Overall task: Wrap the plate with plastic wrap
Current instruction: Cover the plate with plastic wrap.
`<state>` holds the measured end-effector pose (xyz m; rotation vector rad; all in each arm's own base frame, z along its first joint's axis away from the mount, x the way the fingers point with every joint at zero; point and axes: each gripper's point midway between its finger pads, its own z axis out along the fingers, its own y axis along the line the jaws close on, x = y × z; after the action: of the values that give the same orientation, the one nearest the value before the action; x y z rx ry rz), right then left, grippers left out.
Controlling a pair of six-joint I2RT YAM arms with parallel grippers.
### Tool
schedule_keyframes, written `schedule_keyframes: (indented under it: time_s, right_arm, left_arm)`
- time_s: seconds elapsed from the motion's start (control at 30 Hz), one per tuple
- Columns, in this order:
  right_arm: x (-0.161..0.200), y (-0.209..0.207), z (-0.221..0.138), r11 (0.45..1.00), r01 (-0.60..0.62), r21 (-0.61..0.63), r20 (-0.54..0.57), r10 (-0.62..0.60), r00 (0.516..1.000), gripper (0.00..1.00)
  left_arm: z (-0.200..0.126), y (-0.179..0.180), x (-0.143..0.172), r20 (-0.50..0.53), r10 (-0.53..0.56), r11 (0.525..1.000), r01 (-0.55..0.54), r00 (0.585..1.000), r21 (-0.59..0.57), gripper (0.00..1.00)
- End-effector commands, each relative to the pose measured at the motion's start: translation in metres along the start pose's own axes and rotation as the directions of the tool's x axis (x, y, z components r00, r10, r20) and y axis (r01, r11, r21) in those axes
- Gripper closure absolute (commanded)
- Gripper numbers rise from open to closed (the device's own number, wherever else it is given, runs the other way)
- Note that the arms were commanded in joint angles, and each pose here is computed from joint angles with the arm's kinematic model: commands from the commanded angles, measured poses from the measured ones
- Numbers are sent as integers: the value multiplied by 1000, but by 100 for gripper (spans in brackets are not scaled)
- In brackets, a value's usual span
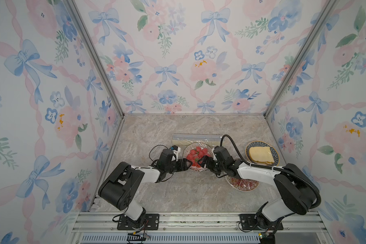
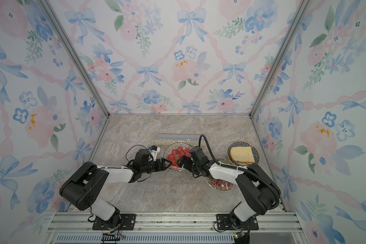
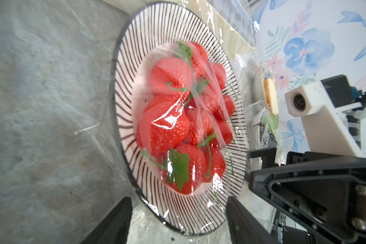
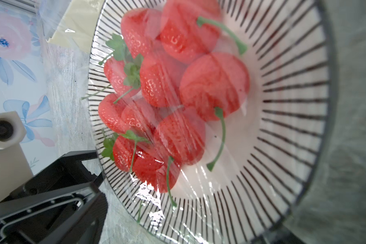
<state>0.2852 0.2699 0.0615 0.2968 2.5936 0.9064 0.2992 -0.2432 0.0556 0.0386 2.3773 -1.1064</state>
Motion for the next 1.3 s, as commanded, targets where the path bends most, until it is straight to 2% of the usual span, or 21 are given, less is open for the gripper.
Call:
schedule_keyframes:
  time_s: [0.0, 0.17, 0.43, 0.6, 0.87, 1.1, 1.27]
  right_arm:
    - [-7, -3, -15, 999, 22, 25, 38, -23, 999, 3]
    - [-10, -26, -27, 993, 42, 111, 41, -47, 998, 3]
    - [-49, -25, -29, 989, 69, 131, 76, -79, 994, 3]
    - [-57, -21, -16, 991, 61, 119, 77, -70, 995, 3]
    - [-51, -7, 1, 996, 54, 65, 47, -57, 997, 3]
    - [-33, 18, -2, 994, 108, -8, 12, -108, 994, 3]
    - [-18, 26, -5, 991, 133, -17, -21, -134, 991, 3]
  left_arm:
    - [-6, -3, -8, 31, 26, 1000, -27, 999, 11, 27]
    - [-3, 3, -8, 23, 24, 1000, -24, 999, 5, 26]
    - [7, 4, -14, 11, 29, 1000, -29, 1000, 10, 24]
    - [11, -3, -17, -1, 39, 999, -38, 999, 36, 24]
    - [12, -23, -16, -15, 68, 994, -66, 998, 92, 23]
    - [11, -39, -3, -42, 88, 988, -82, 995, 131, 23]
    - [6, -44, 6, -53, 90, 987, -82, 995, 142, 23]
